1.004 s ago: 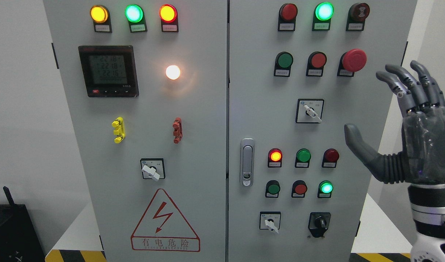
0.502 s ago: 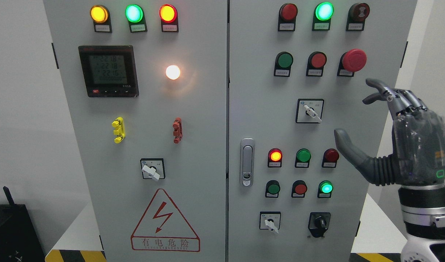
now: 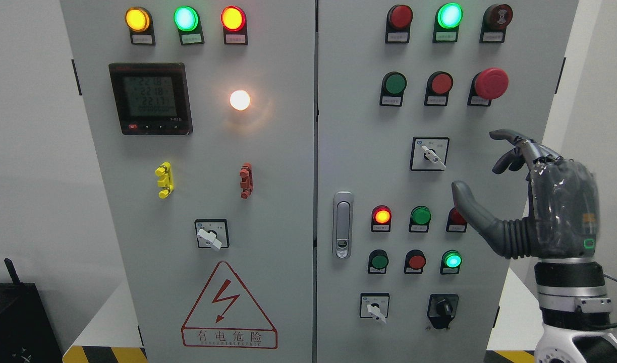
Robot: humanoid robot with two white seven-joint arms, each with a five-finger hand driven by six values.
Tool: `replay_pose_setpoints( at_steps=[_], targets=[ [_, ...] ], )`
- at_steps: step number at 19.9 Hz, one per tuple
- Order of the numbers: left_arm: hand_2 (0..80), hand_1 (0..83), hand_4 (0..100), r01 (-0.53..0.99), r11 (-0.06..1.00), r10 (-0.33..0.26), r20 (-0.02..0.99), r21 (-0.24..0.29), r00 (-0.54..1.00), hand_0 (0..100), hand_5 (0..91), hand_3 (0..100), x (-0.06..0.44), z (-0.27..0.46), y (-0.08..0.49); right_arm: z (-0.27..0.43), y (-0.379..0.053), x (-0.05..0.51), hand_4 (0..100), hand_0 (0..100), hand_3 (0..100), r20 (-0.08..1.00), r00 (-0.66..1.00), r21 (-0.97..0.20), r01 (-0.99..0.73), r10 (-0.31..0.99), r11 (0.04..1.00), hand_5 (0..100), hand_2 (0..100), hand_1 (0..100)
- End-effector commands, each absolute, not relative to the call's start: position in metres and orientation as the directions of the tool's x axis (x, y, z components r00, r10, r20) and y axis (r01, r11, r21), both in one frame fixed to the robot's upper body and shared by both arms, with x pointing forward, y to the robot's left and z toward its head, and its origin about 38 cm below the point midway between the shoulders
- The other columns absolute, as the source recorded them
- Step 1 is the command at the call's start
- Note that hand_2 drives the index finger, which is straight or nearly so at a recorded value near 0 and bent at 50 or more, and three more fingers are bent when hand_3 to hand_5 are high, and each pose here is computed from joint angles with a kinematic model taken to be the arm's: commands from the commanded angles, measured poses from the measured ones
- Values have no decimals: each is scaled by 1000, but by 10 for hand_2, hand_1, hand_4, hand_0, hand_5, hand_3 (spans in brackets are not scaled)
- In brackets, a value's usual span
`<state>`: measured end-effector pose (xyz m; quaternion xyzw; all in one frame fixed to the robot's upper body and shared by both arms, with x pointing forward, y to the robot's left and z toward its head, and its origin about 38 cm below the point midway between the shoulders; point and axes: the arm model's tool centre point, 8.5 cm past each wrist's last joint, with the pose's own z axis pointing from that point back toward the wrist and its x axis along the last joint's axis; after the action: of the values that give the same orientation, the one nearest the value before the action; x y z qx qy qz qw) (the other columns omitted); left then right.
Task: Rotate and turn off gray switch
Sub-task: 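Move the right hand toward the gray rotary switch below the buttons, then pinch the gray switch knob between right thumb and fingers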
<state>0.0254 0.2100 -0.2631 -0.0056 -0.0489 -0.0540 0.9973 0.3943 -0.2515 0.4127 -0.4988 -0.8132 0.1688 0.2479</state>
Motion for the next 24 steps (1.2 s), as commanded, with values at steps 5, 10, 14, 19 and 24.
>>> replay_pose_setpoints(
  at_steps=[5, 10, 14, 19, 24],
  targets=[
    [0, 389, 0, 76, 997, -75, 98, -7, 992, 120, 0, 0, 26, -263, 210, 396, -229, 412, 738, 40, 690, 288, -373, -578, 667, 882, 470, 910, 421, 298],
    [0, 389, 0, 76, 997, -75, 98, -7, 992, 120, 0, 0, 26, -263, 210, 404, -229, 419, 738, 25, 690, 299, -362, -572, 672, 883, 470, 912, 441, 296],
    [0, 389, 0, 76, 997, -75, 98, -7, 992, 120, 0, 0, 26, -263, 210, 410, -230, 423, 735, 22, 691, 304, -353, -565, 680, 885, 466, 912, 446, 303],
    [0, 389, 0, 76, 997, -75, 98, -7, 992, 120, 0, 0, 26, -263, 210, 412, -231, 427, 740, 20, 692, 316, -340, -585, 665, 886, 464, 912, 465, 308],
    [0, 389, 0, 76, 997, -75, 98, -5, 992, 120, 0, 0, 26, -263, 211, 418, -230, 428, 741, 20, 695, 313, -345, -577, 671, 885, 466, 912, 506, 305]
  ],
)
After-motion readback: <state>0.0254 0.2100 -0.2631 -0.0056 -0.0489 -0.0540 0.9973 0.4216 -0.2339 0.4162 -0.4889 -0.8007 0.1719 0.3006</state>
